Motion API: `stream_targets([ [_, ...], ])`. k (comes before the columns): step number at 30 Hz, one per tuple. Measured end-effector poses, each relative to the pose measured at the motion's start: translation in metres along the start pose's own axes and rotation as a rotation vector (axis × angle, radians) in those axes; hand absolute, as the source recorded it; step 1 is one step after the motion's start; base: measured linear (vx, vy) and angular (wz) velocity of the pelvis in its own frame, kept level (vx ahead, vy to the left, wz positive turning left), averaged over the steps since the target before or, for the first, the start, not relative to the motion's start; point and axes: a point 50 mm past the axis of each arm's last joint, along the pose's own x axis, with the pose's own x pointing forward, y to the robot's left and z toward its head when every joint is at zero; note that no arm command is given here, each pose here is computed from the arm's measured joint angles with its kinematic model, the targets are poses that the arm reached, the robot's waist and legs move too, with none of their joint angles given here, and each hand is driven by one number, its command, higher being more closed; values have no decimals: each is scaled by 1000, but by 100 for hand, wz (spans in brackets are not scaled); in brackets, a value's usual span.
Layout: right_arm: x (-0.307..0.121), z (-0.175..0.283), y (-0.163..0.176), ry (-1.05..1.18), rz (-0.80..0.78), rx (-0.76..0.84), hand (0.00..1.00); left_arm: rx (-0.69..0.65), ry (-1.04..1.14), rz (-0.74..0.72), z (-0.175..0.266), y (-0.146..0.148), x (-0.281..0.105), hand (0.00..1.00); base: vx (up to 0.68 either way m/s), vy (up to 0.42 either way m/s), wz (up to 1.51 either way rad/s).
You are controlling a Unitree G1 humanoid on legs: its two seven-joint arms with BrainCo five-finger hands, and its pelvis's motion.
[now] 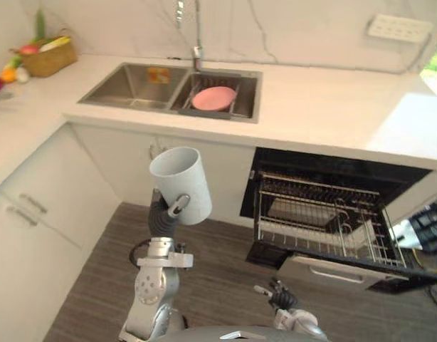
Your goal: Walk over to the sink, pick up the cup, carry it to the dishwasher, place the cup inside the dishwasher, then close the dishwasher door
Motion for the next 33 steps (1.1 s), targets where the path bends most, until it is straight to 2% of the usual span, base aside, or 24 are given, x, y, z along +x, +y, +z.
stream_targets([
  [4,1,6,10,-69,-45,49,0,11,48,-26,-5,-2,-8,100,232,138,-106],
  [8,4,36,16,-203,-97,54,0,7,71,-64,-3,-9,-17,100,137,67,-150],
  [16,-9,51,-16,-311,-353,131,0,65,60,-122,2,-6,-11,100,-3,114,-131],
  [19,-14,65,-10,-404,-328,107,0,101,45,-82,4,4,-6,100,41,79,-164],
  [23,-33,72,-27,-616,-312,7,0,240,22,151,4,59,8,100,47,15,-140],
  [24,-35,72,-30,-627,-309,-5,0,248,22,161,4,63,9,100,-15,24,-58],
  [26,-46,81,-24,-694,-277,-15,0,237,7,169,8,62,10,100,-7,24,-34],
  [29,-58,108,-1,-869,-157,-97,0,206,2,173,6,52,10,100,-17,33,-21],
  [33,-78,140,11,-1038,-10,-164,0,200,-30,214,13,51,6,100,-44,58,19],
])
